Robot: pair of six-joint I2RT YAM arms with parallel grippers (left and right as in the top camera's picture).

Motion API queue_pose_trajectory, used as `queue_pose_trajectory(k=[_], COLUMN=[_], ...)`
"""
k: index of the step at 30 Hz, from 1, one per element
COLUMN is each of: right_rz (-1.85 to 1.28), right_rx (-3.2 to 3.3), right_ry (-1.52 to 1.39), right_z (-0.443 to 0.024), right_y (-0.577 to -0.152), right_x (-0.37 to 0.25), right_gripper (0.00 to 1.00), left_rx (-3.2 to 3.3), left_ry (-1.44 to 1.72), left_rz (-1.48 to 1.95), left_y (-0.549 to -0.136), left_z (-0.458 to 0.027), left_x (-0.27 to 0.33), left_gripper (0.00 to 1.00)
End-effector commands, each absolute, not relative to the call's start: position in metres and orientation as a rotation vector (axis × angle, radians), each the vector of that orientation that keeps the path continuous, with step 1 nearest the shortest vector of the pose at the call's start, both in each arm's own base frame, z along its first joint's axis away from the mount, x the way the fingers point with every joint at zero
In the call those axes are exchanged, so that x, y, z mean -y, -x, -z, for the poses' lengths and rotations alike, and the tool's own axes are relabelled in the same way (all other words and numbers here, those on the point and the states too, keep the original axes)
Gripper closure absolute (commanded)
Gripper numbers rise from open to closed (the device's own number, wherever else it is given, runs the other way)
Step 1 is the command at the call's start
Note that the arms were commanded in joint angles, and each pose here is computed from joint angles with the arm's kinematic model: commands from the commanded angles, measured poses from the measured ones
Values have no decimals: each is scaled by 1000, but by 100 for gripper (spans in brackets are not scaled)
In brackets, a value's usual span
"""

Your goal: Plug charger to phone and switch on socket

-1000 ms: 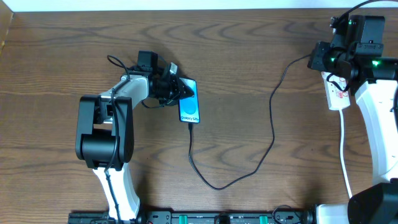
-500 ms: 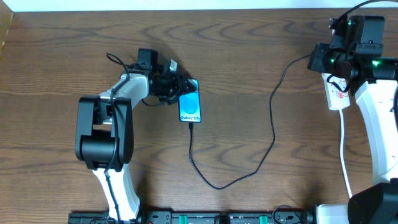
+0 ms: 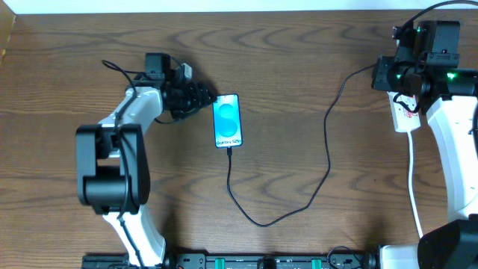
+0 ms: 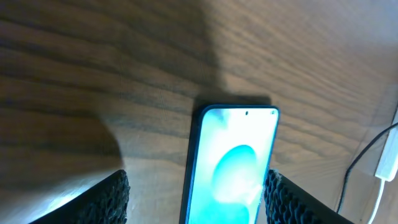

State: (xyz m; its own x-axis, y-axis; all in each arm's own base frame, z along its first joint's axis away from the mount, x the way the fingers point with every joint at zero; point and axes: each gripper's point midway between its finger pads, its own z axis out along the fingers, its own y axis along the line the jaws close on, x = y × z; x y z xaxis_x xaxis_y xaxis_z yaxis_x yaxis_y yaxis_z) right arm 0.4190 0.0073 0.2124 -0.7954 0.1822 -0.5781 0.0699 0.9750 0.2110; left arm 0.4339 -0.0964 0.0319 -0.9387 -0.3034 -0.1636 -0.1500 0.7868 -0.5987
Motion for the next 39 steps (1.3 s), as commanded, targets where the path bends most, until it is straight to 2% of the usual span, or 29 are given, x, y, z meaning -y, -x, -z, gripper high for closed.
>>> queue_pose_trajectory(k=[1, 7, 9, 10, 14, 19, 22, 26, 31, 33, 34, 39], right_rz=[-211, -208, -214, -214, -217, -212, -208, -196, -194, -193, -193, -197], right_rx=[-2506, -2524, -2515, -2507, -2451, -2347, -2296, -2248, -2214, -2206, -2201, -2208], right_ry=[-131, -88, -71, -69, -48, -33, -27, -4, 0, 0, 1, -8], right_z=[-210, -208, -211, -214, -236, -278, -300, -322, -339, -342, -344, -343], right_y=[-415, -410, -409, -409, -403, -382, -366, -341, -315, -311, -309, -306], right_x=[-8, -10, -11, -12, -13, -15, -15, -16, -17, -17, -17, -17], right_gripper=[85, 82, 80, 80, 77, 67, 59, 40, 30, 15, 1, 1], left_rx=[-2606, -2428, -2382, -2360, -2287, -2268, -2270, -2270, -2270, -2270, -2270, -2270], left_ry=[295, 232, 208, 198, 161, 153, 154, 154, 154, 154, 154, 154], left_rz=[817, 794, 788, 786, 777, 775, 775, 775, 775, 775, 775, 775], left_y=[-440, -424, -418, -415, -406, -403, -403, -403, -403, -403, -403, -403], left_z=[-90, -184, -206, -216, -246, -254, -253, -253, -253, -253, -253, -253], left_x=[82, 74, 74, 74, 75, 75, 75, 75, 75, 75, 75, 75], left_gripper=[30, 30, 7, 4, 3, 3, 3, 3, 3, 2, 2, 2])
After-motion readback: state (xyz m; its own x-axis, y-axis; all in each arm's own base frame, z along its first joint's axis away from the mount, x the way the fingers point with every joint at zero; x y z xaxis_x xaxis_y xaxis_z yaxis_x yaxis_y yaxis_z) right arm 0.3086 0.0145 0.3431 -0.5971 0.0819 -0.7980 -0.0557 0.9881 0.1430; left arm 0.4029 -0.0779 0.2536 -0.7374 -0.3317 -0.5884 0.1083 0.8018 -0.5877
